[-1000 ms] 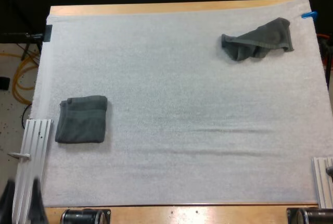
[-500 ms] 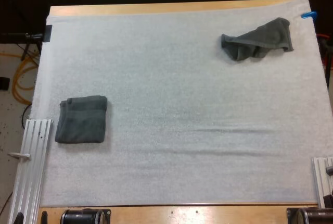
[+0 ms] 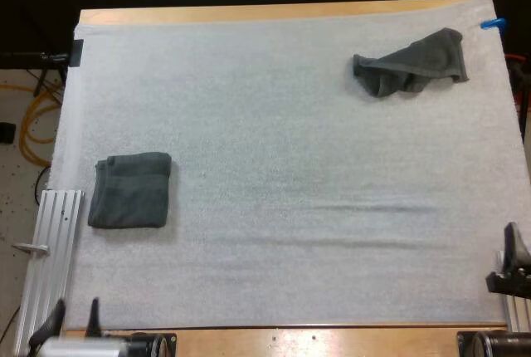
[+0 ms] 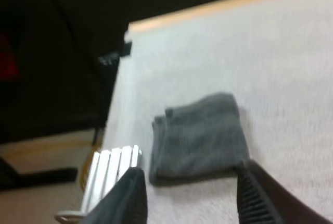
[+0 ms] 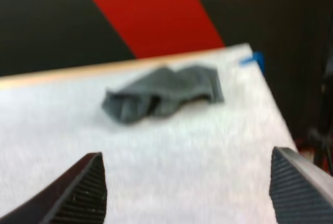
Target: Pick towel from pile fold and stack
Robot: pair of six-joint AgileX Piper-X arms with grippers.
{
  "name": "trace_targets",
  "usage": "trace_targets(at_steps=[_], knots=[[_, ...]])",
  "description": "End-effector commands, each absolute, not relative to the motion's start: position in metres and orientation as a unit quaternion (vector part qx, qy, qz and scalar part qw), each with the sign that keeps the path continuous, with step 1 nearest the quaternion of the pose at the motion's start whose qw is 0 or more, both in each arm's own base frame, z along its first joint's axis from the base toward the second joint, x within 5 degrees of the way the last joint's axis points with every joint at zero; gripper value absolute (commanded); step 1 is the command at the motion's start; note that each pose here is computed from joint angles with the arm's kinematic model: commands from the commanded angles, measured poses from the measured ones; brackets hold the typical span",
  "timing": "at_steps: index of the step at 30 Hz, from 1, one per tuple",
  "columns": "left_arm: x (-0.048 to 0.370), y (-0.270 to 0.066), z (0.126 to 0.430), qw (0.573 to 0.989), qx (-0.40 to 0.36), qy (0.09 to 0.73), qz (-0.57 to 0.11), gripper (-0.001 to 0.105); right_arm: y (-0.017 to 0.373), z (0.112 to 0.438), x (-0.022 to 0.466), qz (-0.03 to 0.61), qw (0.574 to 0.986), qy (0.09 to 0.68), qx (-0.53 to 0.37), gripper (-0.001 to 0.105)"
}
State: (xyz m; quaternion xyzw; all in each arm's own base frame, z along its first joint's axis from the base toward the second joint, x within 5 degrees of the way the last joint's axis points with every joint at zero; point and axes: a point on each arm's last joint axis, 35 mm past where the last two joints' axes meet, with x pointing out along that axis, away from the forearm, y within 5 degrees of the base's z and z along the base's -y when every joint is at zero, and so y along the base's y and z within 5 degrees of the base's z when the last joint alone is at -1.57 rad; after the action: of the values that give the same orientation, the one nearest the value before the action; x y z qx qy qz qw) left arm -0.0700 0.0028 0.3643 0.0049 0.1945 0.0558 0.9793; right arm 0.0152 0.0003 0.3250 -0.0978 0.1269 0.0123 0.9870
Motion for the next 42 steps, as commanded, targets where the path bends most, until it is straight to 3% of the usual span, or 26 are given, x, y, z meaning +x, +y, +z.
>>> trace_targets(at_steps=[1, 7, 15, 42], knots=[[-0.056, 0.003, 0.361, 0.978, -0.001, 0.202, 0.058, 0.039, 0.001, 0.321, 0.020, 0.019, 0.985, 0.140, -0.102, 0.064], [-0.011, 0.003, 0.324, 0.972, -0.008, 0.228, 0.060, 0.039, 0.001, 0.297, 0.031, 0.028, 0.979, 0.178, -0.100, 0.064], [0.022, 0.004, 0.293, 0.971, -0.061, 0.221, 0.071, 0.039, 0.001, 0.291, 0.029, 0.038, 0.973, 0.203, -0.100, 0.064], [0.032, 0.004, 0.289, 0.975, -0.068, 0.199, 0.067, 0.039, 0.001, 0.291, 0.029, 0.032, 0.973, 0.203, -0.102, 0.064]])
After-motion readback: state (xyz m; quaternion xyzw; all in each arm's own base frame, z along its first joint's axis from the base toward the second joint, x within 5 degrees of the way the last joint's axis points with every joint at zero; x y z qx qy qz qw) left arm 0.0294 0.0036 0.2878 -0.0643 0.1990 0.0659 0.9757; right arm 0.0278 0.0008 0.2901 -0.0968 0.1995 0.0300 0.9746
